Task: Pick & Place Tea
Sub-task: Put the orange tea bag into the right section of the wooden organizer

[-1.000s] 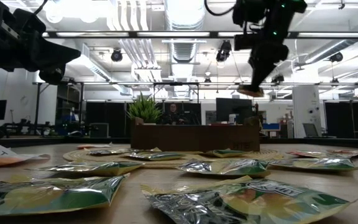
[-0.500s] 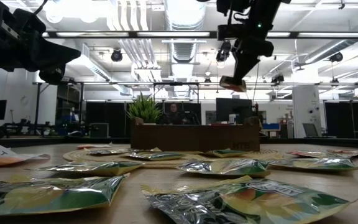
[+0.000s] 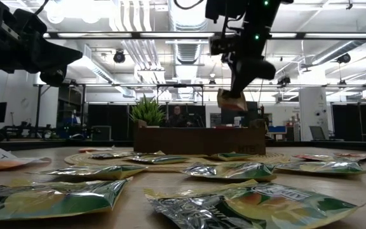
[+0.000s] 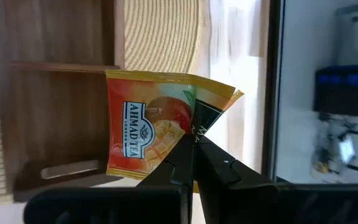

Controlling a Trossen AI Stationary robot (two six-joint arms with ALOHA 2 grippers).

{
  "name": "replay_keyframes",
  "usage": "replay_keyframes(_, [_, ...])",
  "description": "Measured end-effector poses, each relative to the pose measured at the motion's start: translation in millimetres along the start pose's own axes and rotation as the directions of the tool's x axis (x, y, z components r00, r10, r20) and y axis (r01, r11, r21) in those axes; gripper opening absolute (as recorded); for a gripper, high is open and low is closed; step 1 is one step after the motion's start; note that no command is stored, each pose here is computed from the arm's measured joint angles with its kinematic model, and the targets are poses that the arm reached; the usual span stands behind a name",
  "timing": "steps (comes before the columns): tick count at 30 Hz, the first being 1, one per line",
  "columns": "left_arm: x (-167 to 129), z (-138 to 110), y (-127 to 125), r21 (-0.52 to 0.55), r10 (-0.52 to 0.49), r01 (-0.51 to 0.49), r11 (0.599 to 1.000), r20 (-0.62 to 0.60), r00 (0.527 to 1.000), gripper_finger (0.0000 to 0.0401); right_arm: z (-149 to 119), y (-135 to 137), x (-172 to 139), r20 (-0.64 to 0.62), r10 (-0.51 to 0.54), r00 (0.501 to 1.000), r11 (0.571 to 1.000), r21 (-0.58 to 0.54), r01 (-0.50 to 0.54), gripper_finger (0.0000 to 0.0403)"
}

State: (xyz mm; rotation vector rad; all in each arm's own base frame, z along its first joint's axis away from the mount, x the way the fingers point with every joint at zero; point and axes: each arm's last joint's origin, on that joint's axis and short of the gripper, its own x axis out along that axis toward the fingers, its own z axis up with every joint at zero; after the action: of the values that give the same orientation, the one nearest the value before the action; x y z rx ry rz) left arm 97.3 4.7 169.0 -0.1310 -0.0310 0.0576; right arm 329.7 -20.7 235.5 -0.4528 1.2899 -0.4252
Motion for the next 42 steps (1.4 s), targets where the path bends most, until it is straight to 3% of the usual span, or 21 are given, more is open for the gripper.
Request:
replay_keyframes(7, [0.0,0.0,0.0,0.000,0.000,0.000,1.000,0.000,1.000,0.0000,2.1,8.1,4.1,-0.021,-0.084,0.996,0.996,-0.022,0.083,0.0008])
replay_keyframes(21, [0.0,0.0,0.0,0.000,0.000,0.000,1.000,0.000,1.000,0.0000,3.6,25.0,10.8,-0.048,-0.076,0.996,0.996,0.039,0.077,0.0008])
replay_keyframes(42, [0.0,0.0,0.0,0.000,0.000,0.000,1.000,0.000,1.000,0.0000,-1.0,38.6,13.4,-0.065,-0.068,0.996,0.997,0.032,0.070,0.0008])
